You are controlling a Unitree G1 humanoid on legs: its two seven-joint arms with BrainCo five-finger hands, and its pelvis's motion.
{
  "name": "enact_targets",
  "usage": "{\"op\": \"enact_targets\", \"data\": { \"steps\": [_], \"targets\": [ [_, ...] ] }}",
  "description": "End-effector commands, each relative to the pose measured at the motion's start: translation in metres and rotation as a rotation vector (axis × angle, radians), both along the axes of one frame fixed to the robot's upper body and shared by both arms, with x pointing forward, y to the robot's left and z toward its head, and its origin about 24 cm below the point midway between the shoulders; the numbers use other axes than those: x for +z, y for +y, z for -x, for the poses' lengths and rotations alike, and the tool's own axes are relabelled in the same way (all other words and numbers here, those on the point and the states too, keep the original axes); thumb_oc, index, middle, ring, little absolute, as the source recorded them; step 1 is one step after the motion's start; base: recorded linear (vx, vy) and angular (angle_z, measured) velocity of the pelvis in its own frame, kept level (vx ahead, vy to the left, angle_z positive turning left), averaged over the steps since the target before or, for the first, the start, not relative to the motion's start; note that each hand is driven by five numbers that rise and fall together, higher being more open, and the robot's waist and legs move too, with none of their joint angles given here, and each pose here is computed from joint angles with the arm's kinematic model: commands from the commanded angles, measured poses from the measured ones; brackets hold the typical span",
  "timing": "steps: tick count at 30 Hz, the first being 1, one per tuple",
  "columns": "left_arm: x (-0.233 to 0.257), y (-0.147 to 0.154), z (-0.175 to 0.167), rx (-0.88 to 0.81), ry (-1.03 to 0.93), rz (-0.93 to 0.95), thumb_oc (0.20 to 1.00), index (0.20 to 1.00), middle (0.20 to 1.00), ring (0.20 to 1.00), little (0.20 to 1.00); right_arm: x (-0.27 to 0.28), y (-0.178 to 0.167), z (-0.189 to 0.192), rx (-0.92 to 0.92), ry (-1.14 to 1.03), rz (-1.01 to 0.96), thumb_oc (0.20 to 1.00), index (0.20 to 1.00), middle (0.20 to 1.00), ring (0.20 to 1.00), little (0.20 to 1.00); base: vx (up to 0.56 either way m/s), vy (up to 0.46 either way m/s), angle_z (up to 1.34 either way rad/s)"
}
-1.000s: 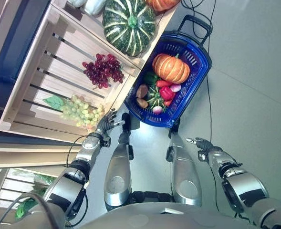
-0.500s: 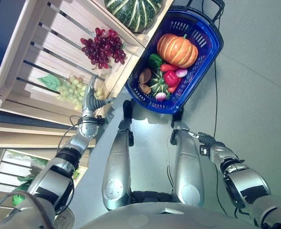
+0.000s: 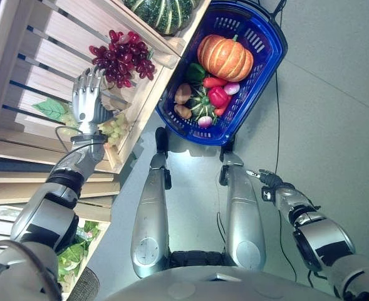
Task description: Pick up fruits and vegetables into the basket
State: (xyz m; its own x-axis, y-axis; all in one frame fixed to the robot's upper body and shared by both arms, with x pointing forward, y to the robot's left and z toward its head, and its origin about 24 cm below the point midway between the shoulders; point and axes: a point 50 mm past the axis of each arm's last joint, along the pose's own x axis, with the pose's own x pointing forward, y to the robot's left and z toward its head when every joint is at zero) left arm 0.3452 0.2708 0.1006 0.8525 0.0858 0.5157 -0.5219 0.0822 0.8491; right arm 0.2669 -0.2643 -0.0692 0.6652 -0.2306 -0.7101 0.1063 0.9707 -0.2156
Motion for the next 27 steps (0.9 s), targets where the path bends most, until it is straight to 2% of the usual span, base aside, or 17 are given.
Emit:
{"op": "enact_targets", "data": {
  "steps": [1, 5, 11, 20, 27],
  "targets": [
    [0.009, 0.028, 0.005, 0.093, 0.013, -0.077, 1.000, 1.000, 1.000, 1.000, 1.000, -0.006, -0.017, 0.017, -0.011, 0.035, 0.032, 1.000, 1.000, 1.000, 1.000, 1.000, 0.00, 0.000, 0.00],
    [0.008, 0.036, 0.004, 0.114, 0.095, -0.080, 1.000, 1.000, 1.000, 1.000, 1.000, -0.001, -0.023, 0.015, -0.010, 0.033, 0.040, 1.000, 1.000, 1.000, 1.000, 1.000, 0.00, 0.000, 0.00],
    [-0.001, 0.032, 0.003, 0.049, 0.226, -0.073, 1.000, 1.000, 1.000, 1.000, 1.000, 0.004, -0.028, 0.012, -0.012, 0.026, 0.046, 1.000, 1.000, 1.000, 1.000, 1.000, 0.01, 0.009, -0.03],
    [-0.033, 0.042, 0.017, 0.079, 0.405, -0.008, 1.000, 1.000, 1.000, 1.000, 1.000, 0.009, -0.037, 0.011, -0.011, 0.031, 0.064, 1.000, 1.000, 1.000, 1.000, 1.000, 0.01, 0.013, -0.03],
    [-0.056, 0.043, 0.023, 0.101, 0.617, 0.020, 1.000, 1.000, 1.000, 1.000, 1.000, 0.013, -0.039, 0.007, -0.002, 0.028, 0.075, 1.000, 1.000, 1.000, 1.000, 1.000, 0.00, 0.005, -0.01]
  ]
}}
